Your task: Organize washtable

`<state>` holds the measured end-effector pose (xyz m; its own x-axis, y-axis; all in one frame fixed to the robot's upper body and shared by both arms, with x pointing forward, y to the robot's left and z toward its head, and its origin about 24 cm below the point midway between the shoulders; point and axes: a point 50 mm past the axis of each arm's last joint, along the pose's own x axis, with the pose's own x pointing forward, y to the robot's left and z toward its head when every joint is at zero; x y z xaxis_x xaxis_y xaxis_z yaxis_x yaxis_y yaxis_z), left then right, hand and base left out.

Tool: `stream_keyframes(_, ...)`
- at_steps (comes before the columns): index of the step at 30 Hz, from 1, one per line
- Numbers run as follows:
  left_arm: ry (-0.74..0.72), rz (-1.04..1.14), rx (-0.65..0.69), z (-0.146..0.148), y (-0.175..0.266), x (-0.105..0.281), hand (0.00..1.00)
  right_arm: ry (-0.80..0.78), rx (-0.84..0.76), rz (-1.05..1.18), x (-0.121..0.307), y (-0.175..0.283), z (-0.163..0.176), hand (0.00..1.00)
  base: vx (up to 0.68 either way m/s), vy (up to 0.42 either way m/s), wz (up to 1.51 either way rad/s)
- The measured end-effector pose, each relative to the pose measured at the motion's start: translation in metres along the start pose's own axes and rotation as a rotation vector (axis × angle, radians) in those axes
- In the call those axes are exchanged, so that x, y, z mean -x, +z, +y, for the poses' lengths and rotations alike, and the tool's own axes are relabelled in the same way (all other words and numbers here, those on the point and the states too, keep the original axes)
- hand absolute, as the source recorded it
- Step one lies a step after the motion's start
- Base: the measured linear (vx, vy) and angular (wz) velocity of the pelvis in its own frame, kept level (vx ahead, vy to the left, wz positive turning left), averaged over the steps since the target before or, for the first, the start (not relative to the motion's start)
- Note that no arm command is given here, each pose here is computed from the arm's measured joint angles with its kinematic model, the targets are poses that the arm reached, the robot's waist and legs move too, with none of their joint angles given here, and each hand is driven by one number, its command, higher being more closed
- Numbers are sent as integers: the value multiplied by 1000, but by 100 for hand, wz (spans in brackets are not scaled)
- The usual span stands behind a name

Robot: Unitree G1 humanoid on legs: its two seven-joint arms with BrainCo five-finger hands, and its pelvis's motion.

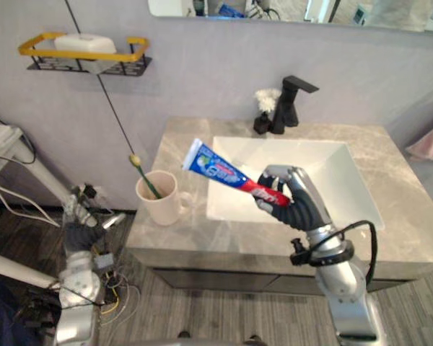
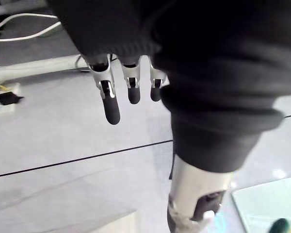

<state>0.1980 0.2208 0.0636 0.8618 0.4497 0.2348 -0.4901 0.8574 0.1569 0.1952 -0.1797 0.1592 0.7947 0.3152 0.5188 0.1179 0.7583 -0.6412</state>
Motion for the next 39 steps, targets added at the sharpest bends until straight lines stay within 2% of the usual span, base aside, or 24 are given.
stream_keyframes(7,6,-198,18,-4,42,-1,0,-38,-65,8,-1,2,9,100,-9,-3,0)
stream_keyframes(10,-18,-276,77,-10,60,2,0,-51,-90,6,-2,4,12,100,0,0,0)
stream_keyframes(13,-86,-322,305,-16,75,5,0,-63,-105,13,-2,4,14,100,0,0,0)
stream_keyframes(16,-165,-321,463,-23,83,8,0,-64,-131,10,-5,6,20,100,-8,-4,1)
stream_keyframes(24,-399,-325,734,-54,102,11,0,-93,-157,33,-18,1,29,100,-32,-24,11)
stream_keyframes(32,-529,-314,795,-73,112,16,0,-78,-167,7,-30,5,41,100,-23,-11,-1)
stream_keyframes(39,-567,-252,804,-87,105,11,0,-72,-171,-62,-41,15,44,100,-5,-4,-1)
